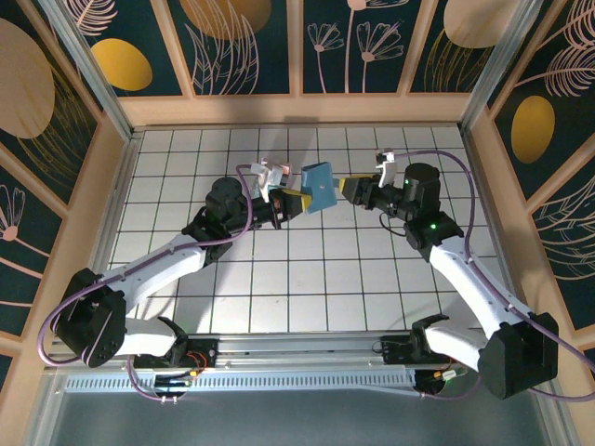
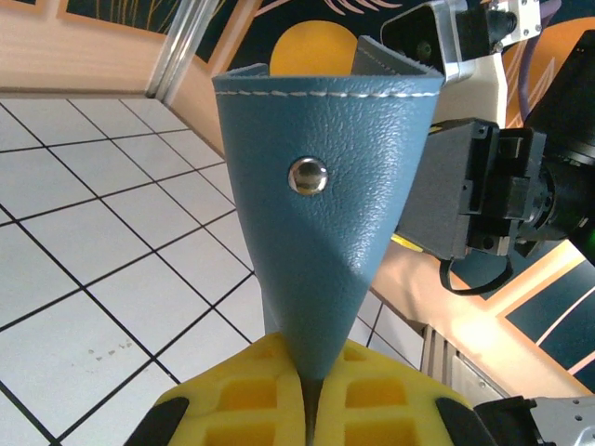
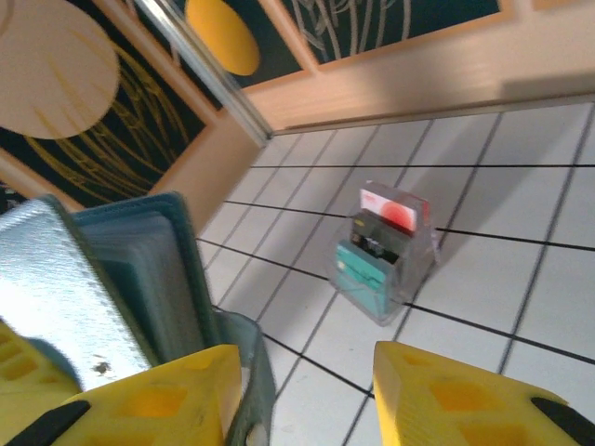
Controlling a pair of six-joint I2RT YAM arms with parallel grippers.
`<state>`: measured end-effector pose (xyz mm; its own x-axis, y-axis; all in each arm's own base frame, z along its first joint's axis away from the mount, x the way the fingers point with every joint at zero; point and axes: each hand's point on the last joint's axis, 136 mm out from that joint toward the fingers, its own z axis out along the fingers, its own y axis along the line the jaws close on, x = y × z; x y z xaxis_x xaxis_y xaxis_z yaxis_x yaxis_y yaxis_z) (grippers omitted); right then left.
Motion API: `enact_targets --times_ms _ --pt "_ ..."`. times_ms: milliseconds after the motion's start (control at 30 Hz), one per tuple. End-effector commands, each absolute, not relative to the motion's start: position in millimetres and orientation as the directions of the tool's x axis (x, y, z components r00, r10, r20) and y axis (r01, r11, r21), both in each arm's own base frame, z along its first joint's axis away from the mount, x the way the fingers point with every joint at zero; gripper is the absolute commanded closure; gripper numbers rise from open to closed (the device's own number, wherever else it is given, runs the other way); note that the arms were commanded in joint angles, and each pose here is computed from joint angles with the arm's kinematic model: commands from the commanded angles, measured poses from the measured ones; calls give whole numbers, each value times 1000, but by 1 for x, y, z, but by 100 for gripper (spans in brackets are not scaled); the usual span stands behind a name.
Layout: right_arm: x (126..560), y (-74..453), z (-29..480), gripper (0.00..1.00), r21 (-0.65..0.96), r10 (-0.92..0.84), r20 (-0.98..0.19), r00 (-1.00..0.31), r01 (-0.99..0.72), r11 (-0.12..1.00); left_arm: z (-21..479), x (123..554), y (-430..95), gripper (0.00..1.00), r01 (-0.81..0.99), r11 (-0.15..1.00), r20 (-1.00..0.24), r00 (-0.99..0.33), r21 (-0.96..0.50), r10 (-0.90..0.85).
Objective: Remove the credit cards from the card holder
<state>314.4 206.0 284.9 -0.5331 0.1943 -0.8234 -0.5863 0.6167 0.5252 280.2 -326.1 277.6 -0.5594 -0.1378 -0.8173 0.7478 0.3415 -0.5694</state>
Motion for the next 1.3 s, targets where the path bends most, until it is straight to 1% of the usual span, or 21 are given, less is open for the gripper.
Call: enact_targets --times_ms 0,200,467,600,700,800,833,900,967,1167,1267 --pt "298 220 299 57 536 179 -833 -523 -684 496 302 270 -327 100 804 258 -844 -507 -536 -173" --pt "271 229 301 56 508 110 -856 -506 -780 367 315 255 -327 100 847 185 -865 -472 -498 -169" --pt "236 231 303 54 485 45 -872 -487 -849 209 336 230 -327 100 894 68 -890 -428 -442 -154" --pt "229 232 302 56 478 25 -876 -481 -861 175 343 222 -326 100 906 27 -896 -413 -422 -160" --pt "224 233 301 60 474 5 -878 -479 -868 148 351 217 -323 100 916 7 -901 -393 -401 -182" --pt "221 233 301 67 463 -4 -884 -468 -875 143 356 214 -323 100 922 -11 -905 -383 -388 -184" --pt "218 233 301 70 464 -11 -883 -469 -876 129 357 213 -323 100 922 -15 -906 -382 -386 -184" --pt "213 233 302 74 460 -19 -886 -464 -882 103 359 212 -322 100 924 -22 -906 -379 -382 -188" --pt "206 233 300 75 459 -31 -886 -462 -885 78 360 209 -321 100 927 -32 -907 -373 -374 -196" --pt "198 232 300 75 450 -41 -891 -452 -892 52 371 204 -319 100 939 -52 -915 -344 -341 -209" --pt "197 232 302 71 444 -35 -894 -446 -894 58 373 203 -320 100 942 -54 -920 -336 -332 -201"
